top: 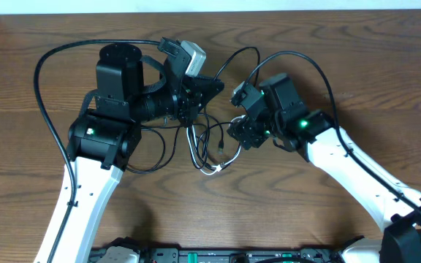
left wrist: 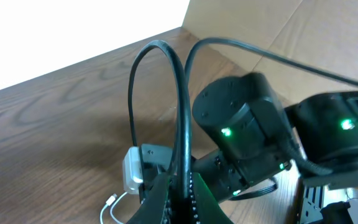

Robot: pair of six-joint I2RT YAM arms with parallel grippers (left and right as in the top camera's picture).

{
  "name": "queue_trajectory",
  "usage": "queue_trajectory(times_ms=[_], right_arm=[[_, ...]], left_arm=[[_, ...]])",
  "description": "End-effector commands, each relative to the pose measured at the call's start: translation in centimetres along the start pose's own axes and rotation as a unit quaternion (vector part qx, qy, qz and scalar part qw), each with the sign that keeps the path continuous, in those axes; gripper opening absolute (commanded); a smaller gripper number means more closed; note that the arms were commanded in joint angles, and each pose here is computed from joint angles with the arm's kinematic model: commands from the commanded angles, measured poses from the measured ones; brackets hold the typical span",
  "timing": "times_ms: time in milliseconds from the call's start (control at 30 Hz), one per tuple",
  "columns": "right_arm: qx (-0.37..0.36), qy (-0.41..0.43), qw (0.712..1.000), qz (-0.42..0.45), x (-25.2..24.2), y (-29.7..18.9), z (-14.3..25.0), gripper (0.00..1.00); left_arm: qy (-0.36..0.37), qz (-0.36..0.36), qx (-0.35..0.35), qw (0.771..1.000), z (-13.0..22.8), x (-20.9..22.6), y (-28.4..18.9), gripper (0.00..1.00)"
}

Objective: Untangle cables

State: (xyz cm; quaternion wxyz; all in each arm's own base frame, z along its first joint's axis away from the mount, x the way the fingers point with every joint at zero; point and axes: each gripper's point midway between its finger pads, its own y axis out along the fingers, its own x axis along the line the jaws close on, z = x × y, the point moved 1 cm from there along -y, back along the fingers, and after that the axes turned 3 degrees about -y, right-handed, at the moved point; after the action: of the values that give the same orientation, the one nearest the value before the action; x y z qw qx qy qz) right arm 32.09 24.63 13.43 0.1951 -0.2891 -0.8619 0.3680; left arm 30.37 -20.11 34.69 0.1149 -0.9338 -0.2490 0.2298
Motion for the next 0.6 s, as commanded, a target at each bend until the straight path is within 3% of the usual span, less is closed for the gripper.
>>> queue_trajectory(times_ms=[0, 133, 233, 267, 300, 333, 367, 567], right_arm=[[-0.006, -0.004, 1.000, -0.017, 1.0, 0.9, 0.7, 0.78], [-0.028, -0.006, 0.999, -0.018, 1.2, 1.7, 0.8, 0.76], [-0.038, -0.003, 0.999, -0.018, 1.3, 2.1, 1.0, 0.66], [-0.036, -0.001, 0.999, -0.016, 1.2, 2.3, 1.2, 0.46], [-0.033, 0.001, 0.999, -0.012, 1.0, 2.4, 1.3, 0.33], [-0.030, 0.011, 0.999, -0.002, 0.7, 2.4, 1.4, 0.11], [-0.027, 0.026, 0.999, 0.012, 0.2, 2.5, 1.6, 0.01], [-0.033, 0.070, 0.996, 0.043, -0.7, 1.7, 1.2, 0.01]], left_arm=[[0.011, 0.000, -0.013, 1.000, -0.9, -0.7, -0.7, 0.08], [0.011, 0.002, -0.012, 1.000, -0.9, -0.8, -0.7, 0.08], [0.011, 0.002, -0.012, 1.000, -0.9, -0.8, -0.7, 0.08], [0.010, 0.002, -0.012, 1.000, -0.9, -0.8, -0.7, 0.08], [0.009, 0.002, -0.012, 1.000, -0.9, -0.8, -0.7, 0.08], [0.007, 0.002, -0.012, 1.000, -0.9, -0.8, -0.7, 0.08], [0.007, 0.002, -0.012, 1.000, -0.9, -0.8, -0.7, 0.08], [0.006, -0.003, -0.011, 1.000, -0.8, -0.6, -0.7, 0.08]])
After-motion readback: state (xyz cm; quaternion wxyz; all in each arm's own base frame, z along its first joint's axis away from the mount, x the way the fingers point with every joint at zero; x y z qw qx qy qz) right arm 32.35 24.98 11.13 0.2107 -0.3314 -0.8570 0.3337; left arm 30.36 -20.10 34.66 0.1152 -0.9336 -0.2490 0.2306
